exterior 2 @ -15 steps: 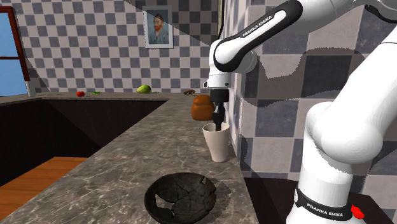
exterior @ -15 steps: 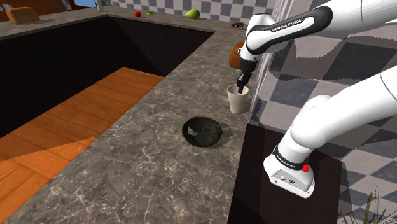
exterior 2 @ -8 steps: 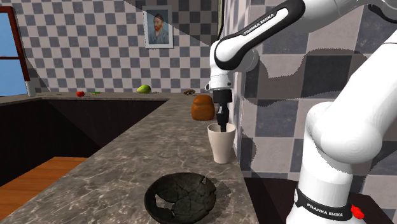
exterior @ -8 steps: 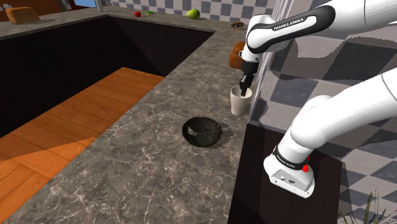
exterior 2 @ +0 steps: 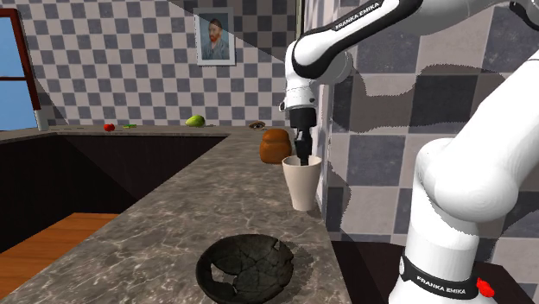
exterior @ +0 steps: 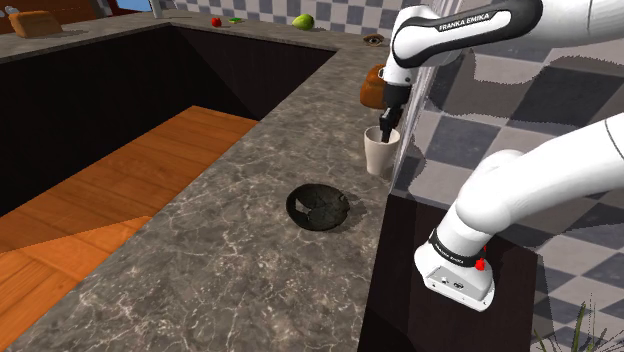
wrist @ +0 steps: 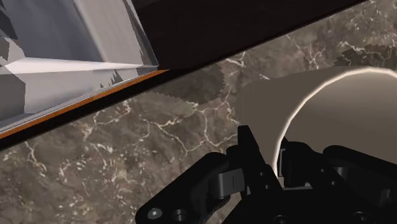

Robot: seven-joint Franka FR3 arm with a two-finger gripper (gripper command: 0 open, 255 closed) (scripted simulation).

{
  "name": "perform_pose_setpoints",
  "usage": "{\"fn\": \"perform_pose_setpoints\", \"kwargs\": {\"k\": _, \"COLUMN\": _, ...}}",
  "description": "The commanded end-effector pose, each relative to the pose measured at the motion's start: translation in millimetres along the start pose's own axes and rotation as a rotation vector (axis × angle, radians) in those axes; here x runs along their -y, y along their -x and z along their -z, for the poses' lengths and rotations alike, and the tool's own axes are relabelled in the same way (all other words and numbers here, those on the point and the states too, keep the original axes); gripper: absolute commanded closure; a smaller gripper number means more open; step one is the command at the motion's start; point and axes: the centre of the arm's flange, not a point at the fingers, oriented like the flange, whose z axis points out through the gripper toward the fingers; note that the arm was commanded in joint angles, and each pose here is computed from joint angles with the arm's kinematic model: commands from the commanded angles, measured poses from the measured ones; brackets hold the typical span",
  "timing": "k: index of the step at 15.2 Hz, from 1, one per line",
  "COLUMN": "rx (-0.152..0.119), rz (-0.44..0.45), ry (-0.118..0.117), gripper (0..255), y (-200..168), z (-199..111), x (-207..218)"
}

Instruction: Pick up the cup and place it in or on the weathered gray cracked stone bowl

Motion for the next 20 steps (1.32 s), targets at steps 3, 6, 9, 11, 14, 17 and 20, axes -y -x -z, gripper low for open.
{"fn": "perform_pose_setpoints", "kwargs": {"k": 3, "rx": -0.087, "rz": -0.029, "ry": 0.017, "gripper": 255, "y": 5, "z": 61, "x": -15}}
{"fn": "perform_pose_setpoints", "kwargs": {"k": 6, "rx": -0.087, "rz": -0.029, "ry": 0.017, "gripper": 255, "y": 7, "z": 77, "x": -12}}
{"fn": "perform_pose_setpoints", "kwargs": {"k": 9, "rx": -0.087, "rz": -0.029, "ry": 0.017, "gripper": 255, "y": 4, "z": 82, "x": 15}}
{"fn": "perform_pose_setpoints", "kwargs": {"k": 11, "rx": -0.087, "rz": -0.029, "ry": 0.017, "gripper": 255, "y": 2, "z": 81, "x": 41}}
{"fn": "perform_pose_setpoints", "kwargs": {"k": 14, "rx": -0.087, "rz": -0.029, "ry": 0.017, "gripper": 255, "y": -2, "z": 81, "x": 81}}
{"fn": "perform_pose_setpoints", "kwargs": {"k": 17, "rx": -0.087, "rz": -0.029, "ry": 0.017, "gripper": 255, "y": -6, "z": 81, "x": 120}}
{"fn": "perform_pose_setpoints", "kwargs": {"k": 20, "rx": -0.087, "rz": -0.029, "ry": 0.017, "gripper": 255, "y": -10, "z": 81, "x": 159}}
